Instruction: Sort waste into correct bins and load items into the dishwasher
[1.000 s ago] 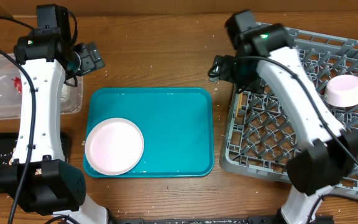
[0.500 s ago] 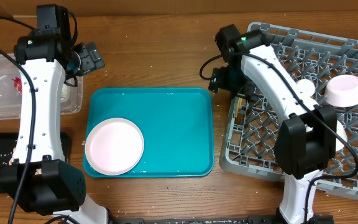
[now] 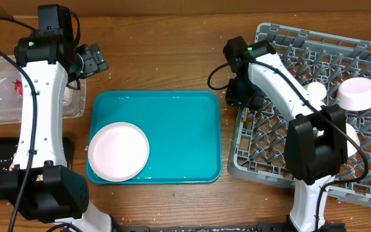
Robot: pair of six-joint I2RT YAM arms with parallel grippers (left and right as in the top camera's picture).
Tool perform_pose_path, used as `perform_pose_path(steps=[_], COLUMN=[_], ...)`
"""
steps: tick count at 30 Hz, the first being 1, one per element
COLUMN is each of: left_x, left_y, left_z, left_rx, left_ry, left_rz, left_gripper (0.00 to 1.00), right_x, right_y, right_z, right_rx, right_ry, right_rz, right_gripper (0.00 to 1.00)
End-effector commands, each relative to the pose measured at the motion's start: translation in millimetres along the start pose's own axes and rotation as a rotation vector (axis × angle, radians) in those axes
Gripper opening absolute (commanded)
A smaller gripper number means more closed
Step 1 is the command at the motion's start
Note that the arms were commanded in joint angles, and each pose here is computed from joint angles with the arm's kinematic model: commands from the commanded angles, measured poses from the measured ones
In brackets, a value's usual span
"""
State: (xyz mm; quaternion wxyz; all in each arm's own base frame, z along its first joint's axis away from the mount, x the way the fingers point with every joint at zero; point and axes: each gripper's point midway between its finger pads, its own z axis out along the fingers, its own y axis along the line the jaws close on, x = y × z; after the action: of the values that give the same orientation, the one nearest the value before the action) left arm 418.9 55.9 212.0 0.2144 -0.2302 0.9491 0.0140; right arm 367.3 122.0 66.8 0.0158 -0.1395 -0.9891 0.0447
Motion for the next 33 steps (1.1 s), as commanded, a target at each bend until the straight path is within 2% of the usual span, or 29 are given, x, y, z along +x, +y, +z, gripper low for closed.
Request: perform_pose_path(steps=[1,6,10,12,21,33], left_x=[-1.5,-1.4,-1.5,-1.5,-1.4,-1.4], left_y=[-4.5,-4.7,-4.5,-4.5,-4.8,-4.5], left_z=[-4.6,-4.6,-4.6,-4.6,-4.6,-4.6], left_rx=[0.015,0.015,0.015,0.015,0.016,0.015], left_ry=[-0.010,-0.010,-0.010,-0.010,-0.010,-0.010], left_rz=[0.024,0.025,0.024,0.024,0.025,0.024], left_gripper=[1.00,1.00,1.00,1.00,1.00,1.00], right_x=[-1.1,-0.6,1.1,1.2,4.2,2.3], right_y=[-3.1,-3.6,-4.8,-5.7,-11.9,-10.4], right_z=[1.3,1.3,1.2,1.2,1.0,1.1], right_rx=[0.009,0.010,0.015,0.019,0.047,0.040], right_ry=[-0.002,0.000,0.008,0.008,0.022,0.019], right_rz=[-0.039,-0.148,-0.218,-0.227,-0.312,-0.569], right_gripper=[0.40,0.30,0.10,0.06,0.05,0.05])
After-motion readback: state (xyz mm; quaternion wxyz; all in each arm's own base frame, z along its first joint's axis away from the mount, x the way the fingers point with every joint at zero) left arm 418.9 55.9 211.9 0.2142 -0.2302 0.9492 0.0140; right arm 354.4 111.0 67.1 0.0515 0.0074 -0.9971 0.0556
